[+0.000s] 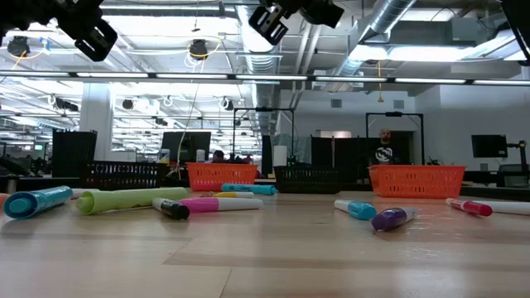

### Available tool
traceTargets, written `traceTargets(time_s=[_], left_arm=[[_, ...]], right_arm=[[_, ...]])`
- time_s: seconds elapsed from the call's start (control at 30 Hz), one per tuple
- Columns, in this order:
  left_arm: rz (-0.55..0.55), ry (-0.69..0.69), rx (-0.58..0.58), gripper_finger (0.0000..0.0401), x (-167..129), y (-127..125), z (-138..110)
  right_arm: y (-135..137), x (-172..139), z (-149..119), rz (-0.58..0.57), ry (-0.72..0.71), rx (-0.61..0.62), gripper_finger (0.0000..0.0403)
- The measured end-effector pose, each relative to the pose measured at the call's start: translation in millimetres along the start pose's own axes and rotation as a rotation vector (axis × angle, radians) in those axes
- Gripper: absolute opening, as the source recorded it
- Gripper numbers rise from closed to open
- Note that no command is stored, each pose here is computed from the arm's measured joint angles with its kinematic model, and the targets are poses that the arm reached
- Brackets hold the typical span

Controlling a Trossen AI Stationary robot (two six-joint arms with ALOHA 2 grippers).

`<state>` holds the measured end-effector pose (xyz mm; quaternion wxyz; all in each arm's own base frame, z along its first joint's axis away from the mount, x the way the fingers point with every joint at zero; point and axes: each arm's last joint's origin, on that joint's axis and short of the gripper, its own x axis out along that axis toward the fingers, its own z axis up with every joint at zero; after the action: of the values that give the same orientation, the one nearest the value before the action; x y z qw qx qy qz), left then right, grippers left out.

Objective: Pick & Place Markers
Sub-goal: Put the large orange highlighter pen into the left orange bin

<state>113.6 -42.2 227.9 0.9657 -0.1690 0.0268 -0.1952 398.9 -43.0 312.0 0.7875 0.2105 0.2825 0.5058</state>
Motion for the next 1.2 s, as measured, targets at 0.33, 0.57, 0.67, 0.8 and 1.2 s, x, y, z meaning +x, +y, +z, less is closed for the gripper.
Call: traceTargets(time_s=[0.33, 0.57, 0.67, 0.8, 1.2], left_arm=[[-0.004, -0.013, 0.001, 0.0186, 0, 0, 1], [-0.005, -0.015, 0.000, 0.0186, 0, -1, 1], [-0.007, -0.021, 0.001, 0.0186, 0, -1, 2], [-0.007, -0.021, 0.002, 0.0186, 0, -1, 2], [-0.007, -0.020, 0.008, 0.0186, 0, -1, 2]], right_arm=[[-18, 1, 6, -0.674, 0.111, -0.105, 0.0046], [-34, -25, 17, -1.089, 0.141, -0.301, 0.0047], [-44, -35, 14, -1.157, 0.172, -0.320, 0.0047], [-58, -49, 12, -1.210, 0.174, -0.332, 0.0047], [-117, -71, -12, -1.277, 0.113, -0.194, 0.0047]])
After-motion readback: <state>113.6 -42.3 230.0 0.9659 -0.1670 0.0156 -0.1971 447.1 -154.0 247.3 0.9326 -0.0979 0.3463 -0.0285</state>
